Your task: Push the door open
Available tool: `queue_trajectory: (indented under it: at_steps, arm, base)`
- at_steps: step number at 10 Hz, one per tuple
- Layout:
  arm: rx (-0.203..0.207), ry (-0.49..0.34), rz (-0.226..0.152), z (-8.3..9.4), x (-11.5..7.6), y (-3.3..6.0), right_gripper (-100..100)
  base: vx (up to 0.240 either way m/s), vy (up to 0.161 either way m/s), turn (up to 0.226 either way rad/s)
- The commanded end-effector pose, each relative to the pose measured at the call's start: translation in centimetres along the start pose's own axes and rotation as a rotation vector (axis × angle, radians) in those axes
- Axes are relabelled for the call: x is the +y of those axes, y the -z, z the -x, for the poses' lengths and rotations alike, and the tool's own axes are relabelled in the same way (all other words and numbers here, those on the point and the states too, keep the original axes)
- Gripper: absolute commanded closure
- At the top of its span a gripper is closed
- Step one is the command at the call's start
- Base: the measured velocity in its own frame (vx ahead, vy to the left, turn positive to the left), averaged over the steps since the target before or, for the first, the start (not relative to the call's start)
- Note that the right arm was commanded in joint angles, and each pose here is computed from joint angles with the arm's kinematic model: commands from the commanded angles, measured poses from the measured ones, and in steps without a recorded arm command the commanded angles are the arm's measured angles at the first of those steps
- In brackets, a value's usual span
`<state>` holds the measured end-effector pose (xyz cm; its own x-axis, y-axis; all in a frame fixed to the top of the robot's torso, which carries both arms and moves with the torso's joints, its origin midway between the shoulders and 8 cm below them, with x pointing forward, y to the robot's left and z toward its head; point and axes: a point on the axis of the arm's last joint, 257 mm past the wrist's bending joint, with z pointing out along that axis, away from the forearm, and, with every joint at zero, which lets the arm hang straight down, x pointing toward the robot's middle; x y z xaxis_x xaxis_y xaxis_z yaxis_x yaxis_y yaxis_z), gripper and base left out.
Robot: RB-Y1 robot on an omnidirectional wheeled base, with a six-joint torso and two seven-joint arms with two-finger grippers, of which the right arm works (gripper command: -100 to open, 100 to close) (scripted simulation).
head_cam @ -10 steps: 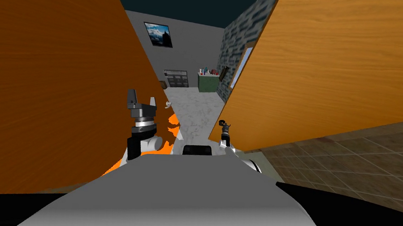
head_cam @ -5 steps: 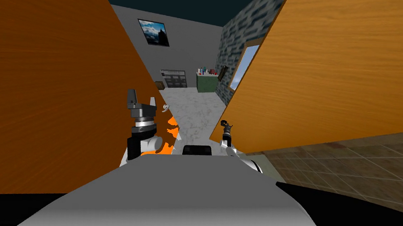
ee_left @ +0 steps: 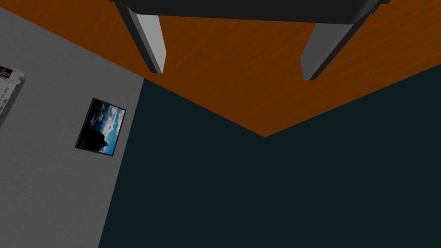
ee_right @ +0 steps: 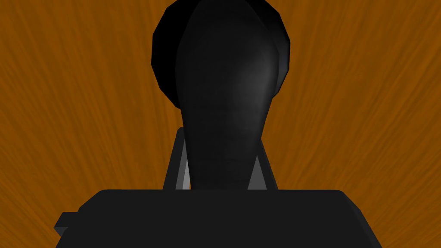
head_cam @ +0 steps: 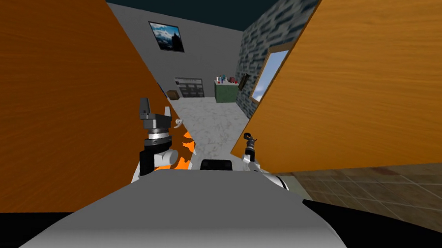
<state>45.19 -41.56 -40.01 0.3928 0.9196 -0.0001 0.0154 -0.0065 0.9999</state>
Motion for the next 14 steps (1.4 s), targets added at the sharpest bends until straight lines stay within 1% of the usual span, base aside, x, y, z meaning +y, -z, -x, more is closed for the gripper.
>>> queue_trajectory:
  at_steps: [1, 4, 6, 7, 8, 9, 10, 12, 13, 14]
  arm:
    - [-0.033, 0.003, 0.014, 1.4, 0.7, -0.36, 100]
    - [-0.078, 0.002, 0.015, 3.4, 0.7, -0.30, 100]
    - [-0.119, 0.001, 0.015, 5.1, 0.7, -0.19, 100]
    - [-0.119, 0.001, 0.015, 5.1, 0.7, -0.19, 100]
    - [-0.153, 0.001, 0.015, 6.5, 0.7, -0.05, 100]
    - [-0.170, 0.001, 0.015, 7.2, 0.7, 0.03, 100]
    - [-0.170, 0.001, 0.012, 7.3, 0.6, 0.09, 100]
    - [-0.170, 0.001, 0.015, 7.2, 0.7, 0.03, 100]
    - [-0.202, 0.000, 0.016, 8.6, 0.7, 0.21, 100]
    - [-0.210, 0.000, 0.016, 8.9, 0.7, 0.26, 100]
  base:
    - [0.238, -0.030, -0.046]
    - [0.209, 0.005, -0.043]
    - [0.246, 0.007, -0.070]
    - [0.147, 0.004, -0.023]
    - [0.168, -0.012, -0.020]
    - [0.221, -0.010, -0.072]
    - [0.153, 0.012, -0.028]
    - [0.030, 0.005, -0.007]
    - [0.106, 0.011, -0.035]
    - [0.176, 0.011, -0.058]
